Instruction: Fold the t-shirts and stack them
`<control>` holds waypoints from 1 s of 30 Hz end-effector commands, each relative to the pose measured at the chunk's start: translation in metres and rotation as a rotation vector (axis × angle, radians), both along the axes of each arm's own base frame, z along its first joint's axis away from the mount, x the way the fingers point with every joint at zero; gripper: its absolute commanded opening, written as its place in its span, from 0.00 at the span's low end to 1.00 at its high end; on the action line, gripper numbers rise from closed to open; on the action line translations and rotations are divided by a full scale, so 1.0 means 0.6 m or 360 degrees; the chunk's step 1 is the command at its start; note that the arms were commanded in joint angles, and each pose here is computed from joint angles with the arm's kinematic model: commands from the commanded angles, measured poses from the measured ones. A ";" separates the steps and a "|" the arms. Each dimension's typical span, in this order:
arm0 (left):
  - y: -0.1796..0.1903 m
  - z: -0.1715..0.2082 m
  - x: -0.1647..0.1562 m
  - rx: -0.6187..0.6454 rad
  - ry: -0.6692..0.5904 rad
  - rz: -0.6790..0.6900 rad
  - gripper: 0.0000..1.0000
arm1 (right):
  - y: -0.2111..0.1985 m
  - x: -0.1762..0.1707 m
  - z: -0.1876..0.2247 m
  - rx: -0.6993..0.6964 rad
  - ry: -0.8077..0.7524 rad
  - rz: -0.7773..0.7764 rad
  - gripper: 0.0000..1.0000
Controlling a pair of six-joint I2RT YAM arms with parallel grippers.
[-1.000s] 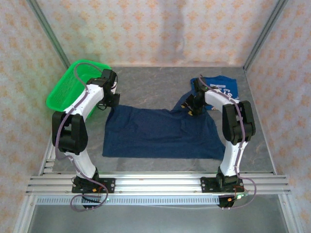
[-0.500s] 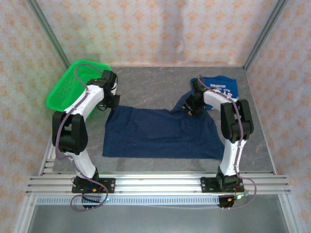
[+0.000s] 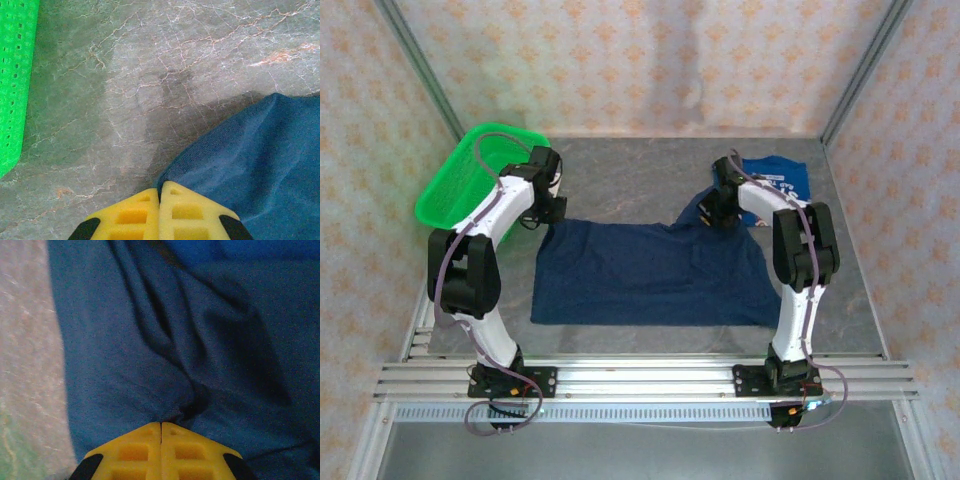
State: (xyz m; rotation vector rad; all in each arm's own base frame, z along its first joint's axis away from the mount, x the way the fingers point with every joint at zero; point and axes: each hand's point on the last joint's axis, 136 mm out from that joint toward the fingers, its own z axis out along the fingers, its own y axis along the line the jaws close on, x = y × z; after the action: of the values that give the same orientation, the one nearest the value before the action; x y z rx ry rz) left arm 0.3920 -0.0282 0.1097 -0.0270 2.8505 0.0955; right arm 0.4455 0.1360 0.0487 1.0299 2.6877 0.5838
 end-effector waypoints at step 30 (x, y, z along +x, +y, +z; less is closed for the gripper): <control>-0.009 -0.023 -0.015 -0.0080 0.0035 0.0028 0.00 | 0.276 0.127 0.107 0.0576 -0.0249 0.0341 0.20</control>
State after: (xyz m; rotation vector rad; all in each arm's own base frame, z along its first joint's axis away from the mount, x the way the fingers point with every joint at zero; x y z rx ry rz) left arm 0.3846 -0.0333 0.0968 -0.0356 2.8780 0.0485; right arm 0.5216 0.2778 0.1006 0.7901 2.6116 1.0601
